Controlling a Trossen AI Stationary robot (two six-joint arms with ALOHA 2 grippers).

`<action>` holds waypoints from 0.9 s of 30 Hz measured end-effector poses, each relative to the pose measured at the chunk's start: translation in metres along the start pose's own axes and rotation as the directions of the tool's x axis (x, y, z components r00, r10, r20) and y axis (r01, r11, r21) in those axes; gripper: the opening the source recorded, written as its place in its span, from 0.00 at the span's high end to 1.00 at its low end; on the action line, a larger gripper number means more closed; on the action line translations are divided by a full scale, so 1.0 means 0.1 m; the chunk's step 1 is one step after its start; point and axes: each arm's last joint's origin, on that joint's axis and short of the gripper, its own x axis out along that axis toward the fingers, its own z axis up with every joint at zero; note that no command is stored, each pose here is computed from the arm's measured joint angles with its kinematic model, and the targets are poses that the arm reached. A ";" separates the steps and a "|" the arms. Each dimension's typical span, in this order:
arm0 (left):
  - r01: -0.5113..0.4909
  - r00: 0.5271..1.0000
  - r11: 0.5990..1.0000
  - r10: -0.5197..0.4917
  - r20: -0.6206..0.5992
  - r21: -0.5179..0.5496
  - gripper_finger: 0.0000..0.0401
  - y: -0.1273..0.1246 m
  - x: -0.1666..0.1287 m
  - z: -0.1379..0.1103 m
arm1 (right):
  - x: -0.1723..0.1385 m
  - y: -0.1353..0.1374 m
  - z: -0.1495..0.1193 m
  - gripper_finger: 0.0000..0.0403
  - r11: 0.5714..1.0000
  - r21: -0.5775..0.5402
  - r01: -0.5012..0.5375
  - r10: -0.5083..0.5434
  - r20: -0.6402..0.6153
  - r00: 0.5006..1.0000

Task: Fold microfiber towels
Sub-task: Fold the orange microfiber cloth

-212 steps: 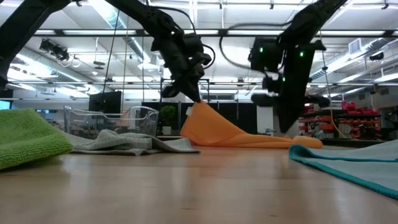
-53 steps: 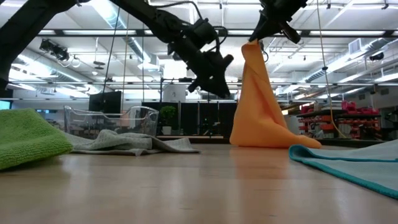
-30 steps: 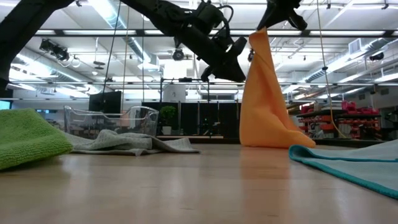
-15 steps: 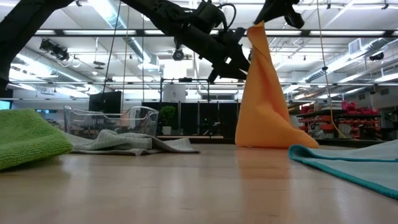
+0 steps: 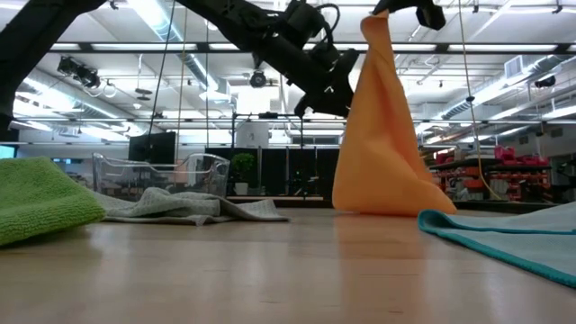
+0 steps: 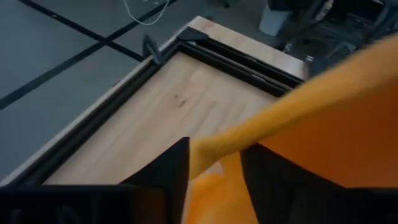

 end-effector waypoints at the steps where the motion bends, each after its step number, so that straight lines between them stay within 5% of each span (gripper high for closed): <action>1: -0.007 1.000 1.000 0.007 0.001 -0.010 0.70 0.04 0.00 0.01 | -0.01 0.01 -0.01 1.00 1.000 0.007 -0.003 0.003 0.000 1.000; 7: -0.016 0.999 0.999 0.017 0.044 -0.042 0.94 0.17 0.00 0.08 | -0.05 0.02 -0.03 1.00 1.000 0.004 -0.017 0.017 -0.004 1.000; 10: 0.022 0.998 0.998 -0.019 0.060 -0.059 0.98 0.17 0.00 0.10 | -0.06 0.02 -0.03 1.00 1.000 0.004 -0.017 0.017 -0.004 1.000; 27: 0.203 0.979 0.979 -0.203 0.036 -0.014 0.71 0.06 -0.01 0.09 | -0.06 0.02 -0.03 1.00 1.000 -0.002 -0.017 0.017 -0.004 1.000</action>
